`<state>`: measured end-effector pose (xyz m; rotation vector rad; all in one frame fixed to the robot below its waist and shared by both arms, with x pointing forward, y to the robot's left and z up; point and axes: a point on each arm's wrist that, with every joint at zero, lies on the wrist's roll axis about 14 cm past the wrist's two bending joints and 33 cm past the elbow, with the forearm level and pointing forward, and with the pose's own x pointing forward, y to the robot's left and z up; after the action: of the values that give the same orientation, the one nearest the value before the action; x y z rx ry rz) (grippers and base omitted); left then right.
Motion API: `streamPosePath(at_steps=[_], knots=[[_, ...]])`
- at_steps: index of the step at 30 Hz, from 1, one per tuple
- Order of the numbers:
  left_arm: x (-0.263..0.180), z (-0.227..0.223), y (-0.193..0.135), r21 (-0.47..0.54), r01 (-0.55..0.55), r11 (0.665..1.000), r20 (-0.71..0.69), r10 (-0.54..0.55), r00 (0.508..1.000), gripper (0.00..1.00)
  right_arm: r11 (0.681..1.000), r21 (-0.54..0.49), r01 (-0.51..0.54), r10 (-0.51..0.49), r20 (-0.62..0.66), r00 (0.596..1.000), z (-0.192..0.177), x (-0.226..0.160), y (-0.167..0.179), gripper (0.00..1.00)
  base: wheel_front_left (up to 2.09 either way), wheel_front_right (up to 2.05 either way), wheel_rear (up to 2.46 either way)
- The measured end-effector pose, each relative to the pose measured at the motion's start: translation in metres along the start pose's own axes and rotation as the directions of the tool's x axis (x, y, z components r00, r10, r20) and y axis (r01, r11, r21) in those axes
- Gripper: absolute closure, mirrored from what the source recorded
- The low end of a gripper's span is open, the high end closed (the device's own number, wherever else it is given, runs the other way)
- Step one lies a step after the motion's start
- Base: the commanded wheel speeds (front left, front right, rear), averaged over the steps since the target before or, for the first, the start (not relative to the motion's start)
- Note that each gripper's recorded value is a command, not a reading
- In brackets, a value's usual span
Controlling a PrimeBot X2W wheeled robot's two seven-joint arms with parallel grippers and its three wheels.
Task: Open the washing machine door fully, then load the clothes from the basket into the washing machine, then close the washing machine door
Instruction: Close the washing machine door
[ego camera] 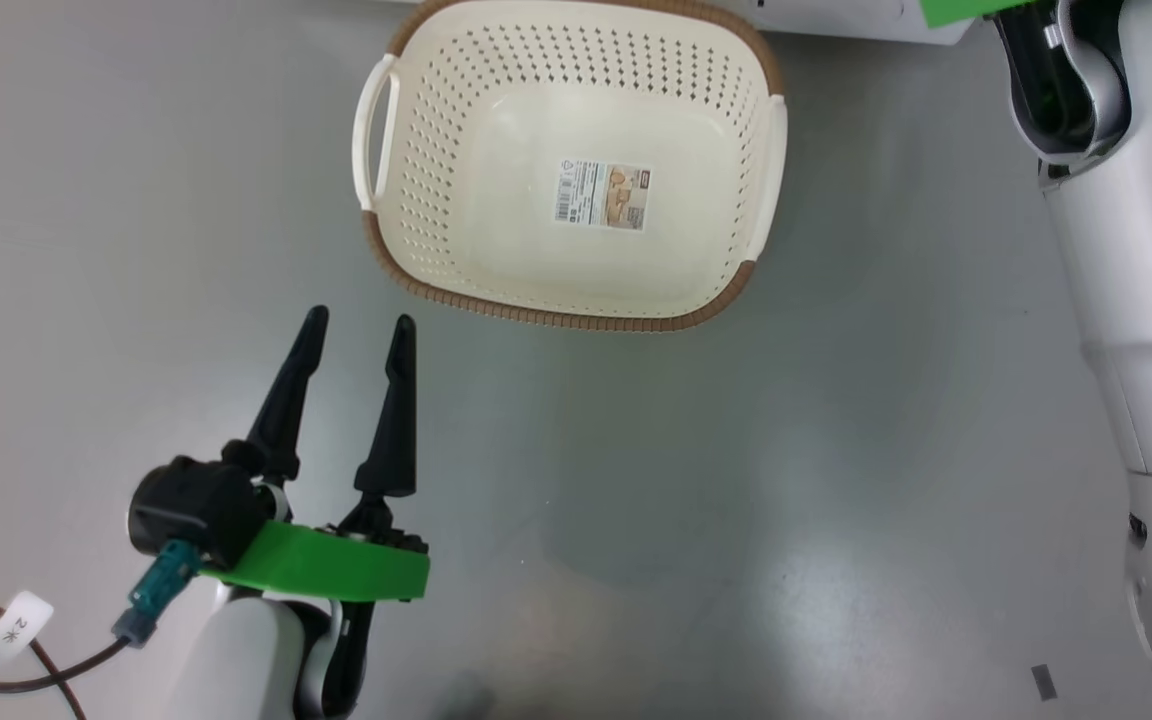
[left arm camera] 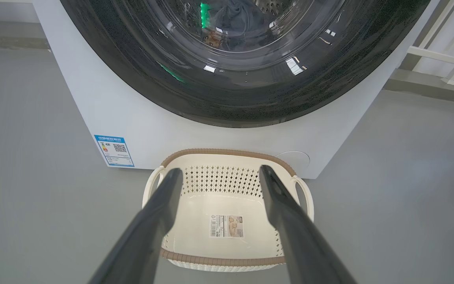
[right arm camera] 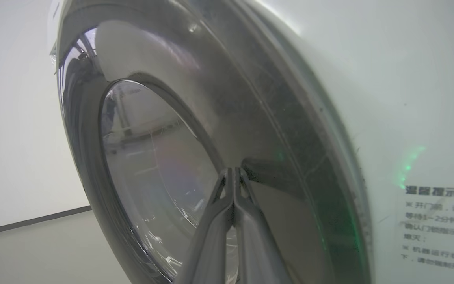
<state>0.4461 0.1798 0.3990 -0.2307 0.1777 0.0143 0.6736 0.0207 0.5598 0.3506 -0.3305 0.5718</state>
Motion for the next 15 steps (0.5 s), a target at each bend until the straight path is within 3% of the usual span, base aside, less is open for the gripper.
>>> streamPosePath(at_steps=[14, 15], knots=[[-0.003, 0.033, -0.002, 0.014, 0.007, 1.000, 0.091, -0.009, 0.996, 0.00, 1.000, 0.020, -0.014, 0.016, -0.096, 0.995, -0.003, -0.062, 0.023, 1.00, 0.00, 0.00, 0.00], [-0.004, 0.034, -0.003, 0.016, 0.008, 1.000, 0.094, -0.009, 0.996, 0.00, 1.000, 0.021, -0.007, 0.009, -0.103, 0.995, -0.003, -0.068, 0.023, 0.85, 0.00, 0.00, 0.00]])
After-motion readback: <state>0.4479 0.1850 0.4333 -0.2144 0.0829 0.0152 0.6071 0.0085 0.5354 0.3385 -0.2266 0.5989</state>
